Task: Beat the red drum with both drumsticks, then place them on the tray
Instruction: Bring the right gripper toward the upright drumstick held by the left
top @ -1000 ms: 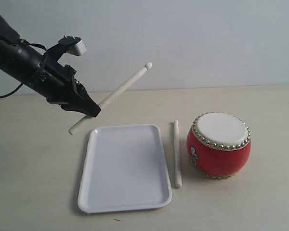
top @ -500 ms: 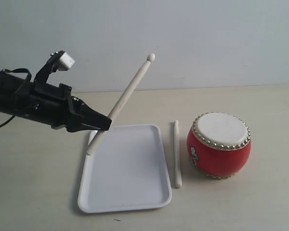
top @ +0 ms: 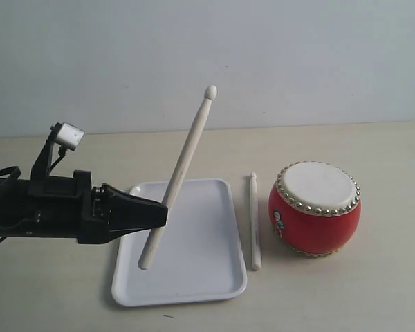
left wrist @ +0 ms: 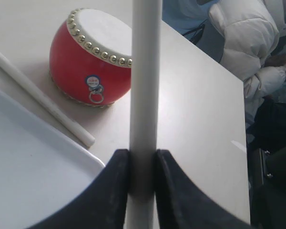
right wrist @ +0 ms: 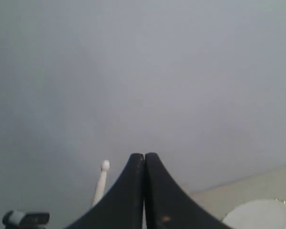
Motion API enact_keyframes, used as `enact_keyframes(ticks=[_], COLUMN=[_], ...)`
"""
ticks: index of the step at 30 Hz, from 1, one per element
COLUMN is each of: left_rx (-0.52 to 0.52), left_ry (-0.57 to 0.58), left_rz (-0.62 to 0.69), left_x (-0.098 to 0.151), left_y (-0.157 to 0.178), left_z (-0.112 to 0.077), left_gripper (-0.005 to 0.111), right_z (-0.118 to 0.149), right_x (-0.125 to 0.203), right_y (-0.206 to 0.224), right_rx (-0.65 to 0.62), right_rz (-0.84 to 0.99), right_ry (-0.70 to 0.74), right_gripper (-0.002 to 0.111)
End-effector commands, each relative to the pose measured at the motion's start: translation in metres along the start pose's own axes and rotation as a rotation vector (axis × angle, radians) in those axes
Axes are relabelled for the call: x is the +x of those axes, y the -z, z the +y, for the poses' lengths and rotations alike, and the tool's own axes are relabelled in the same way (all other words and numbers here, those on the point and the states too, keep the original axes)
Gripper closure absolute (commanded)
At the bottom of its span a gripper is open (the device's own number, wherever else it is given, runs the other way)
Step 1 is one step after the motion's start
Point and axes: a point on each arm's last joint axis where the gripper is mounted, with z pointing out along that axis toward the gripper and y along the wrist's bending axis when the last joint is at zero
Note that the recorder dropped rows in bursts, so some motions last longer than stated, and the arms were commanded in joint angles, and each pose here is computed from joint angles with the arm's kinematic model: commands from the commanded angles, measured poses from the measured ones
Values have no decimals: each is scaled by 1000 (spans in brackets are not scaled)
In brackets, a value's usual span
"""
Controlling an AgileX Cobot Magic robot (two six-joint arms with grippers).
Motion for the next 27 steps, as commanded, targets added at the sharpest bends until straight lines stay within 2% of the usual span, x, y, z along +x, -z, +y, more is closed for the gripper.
enact_keyframes(ticks=[1, 5, 8, 11, 14, 19, 23, 27], left_rx=[20, 17, 15, 15, 19, 62, 65, 59], left_ry=[-12, -12, -30, -44, -57, -66, -65, -61], left_rz=[-42, -53, -58, -65, -76, -102, -106, -104], left_x=[-4, -6, -8, -13, -19, -28, -30, -30], left_y=[3, 7, 7, 7, 6, 6, 6, 6], left_z=[-5, -3, -2, -1, -1, -3, -3, -2], left_gripper=[107, 107, 107, 107, 107, 107, 107, 107], right_z=[5, 9, 2, -1, -10, -26, -20, -11], right_x=[-1, -8, -2, 8, 26, 59, 80, 98], right_y=[-34, -89, -136, -173, -200, -222, -230, -234], right_rx=[-27, -73, -104, -237, -353, -419, -557, -611], right_rz=[216, 433, 644, 848, 963, 914, 826, 777], right_ry=[102, 131, 85, 48, -15, -54, -110, -95], right_gripper=[108, 108, 108, 105, 95, 76, 64, 56])
